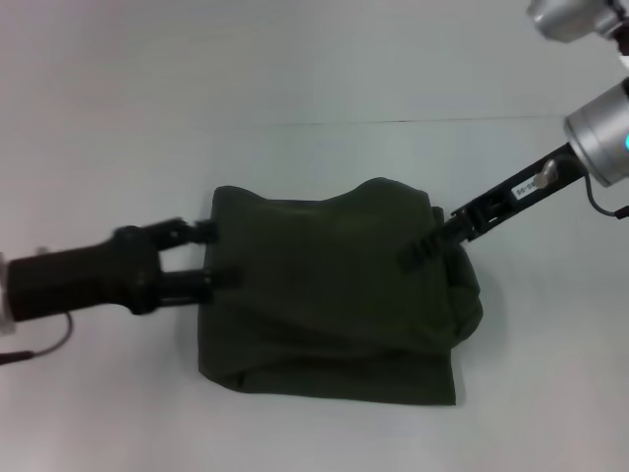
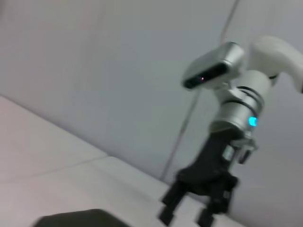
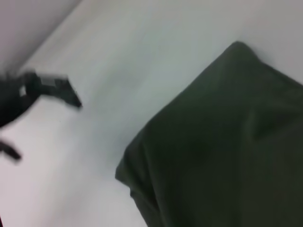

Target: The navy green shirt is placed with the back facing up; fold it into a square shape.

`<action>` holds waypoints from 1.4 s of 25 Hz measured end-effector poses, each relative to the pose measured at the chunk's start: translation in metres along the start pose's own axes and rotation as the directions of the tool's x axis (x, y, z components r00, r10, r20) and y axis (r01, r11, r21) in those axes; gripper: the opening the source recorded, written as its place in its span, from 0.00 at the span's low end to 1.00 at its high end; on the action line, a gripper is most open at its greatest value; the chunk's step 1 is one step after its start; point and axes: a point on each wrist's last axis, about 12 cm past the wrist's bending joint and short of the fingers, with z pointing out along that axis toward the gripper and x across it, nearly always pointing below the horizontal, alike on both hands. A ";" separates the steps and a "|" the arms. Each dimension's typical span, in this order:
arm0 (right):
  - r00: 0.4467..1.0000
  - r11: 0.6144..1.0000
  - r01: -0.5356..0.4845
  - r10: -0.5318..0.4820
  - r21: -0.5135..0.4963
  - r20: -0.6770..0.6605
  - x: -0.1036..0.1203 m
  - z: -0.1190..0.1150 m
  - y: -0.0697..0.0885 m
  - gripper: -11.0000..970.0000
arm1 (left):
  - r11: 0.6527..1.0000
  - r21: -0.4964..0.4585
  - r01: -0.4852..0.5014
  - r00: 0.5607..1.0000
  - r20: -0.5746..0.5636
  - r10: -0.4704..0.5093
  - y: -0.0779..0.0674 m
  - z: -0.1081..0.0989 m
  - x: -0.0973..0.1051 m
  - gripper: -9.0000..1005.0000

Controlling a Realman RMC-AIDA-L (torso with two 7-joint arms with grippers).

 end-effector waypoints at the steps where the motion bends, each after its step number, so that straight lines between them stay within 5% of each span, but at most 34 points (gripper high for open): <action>1: 0.999 1.000 0.027 -0.027 0.005 -0.021 -0.002 0.002 0.002 0.89 | 0.999 -0.040 -0.009 1.000 0.012 0.009 0.004 -0.011 -0.001 0.89; 11: 0.967 0.982 0.185 -0.188 -0.038 -0.170 -0.022 0.050 0.041 0.89 | 0.990 -0.139 -0.009 0.998 0.068 0.018 0.011 -0.027 0.000 0.89; 21: 0.894 0.962 0.273 -0.261 -0.020 -0.365 -0.009 0.083 0.053 0.89 | 0.989 -0.151 -0.004 0.997 0.070 0.015 0.012 -0.023 0.001 0.89; 29: 0.845 0.973 0.228 -0.220 -0.043 -0.487 0.004 0.059 0.053 0.89 | 0.988 -0.156 -0.003 0.998 0.069 0.013 0.015 -0.020 -0.003 0.89; 35: 0.971 0.980 0.193 -0.184 0.042 -0.153 -0.029 0.019 0.037 0.89 | 0.987 -0.158 -0.016 0.997 0.066 0.026 0.018 -0.017 -0.009 0.89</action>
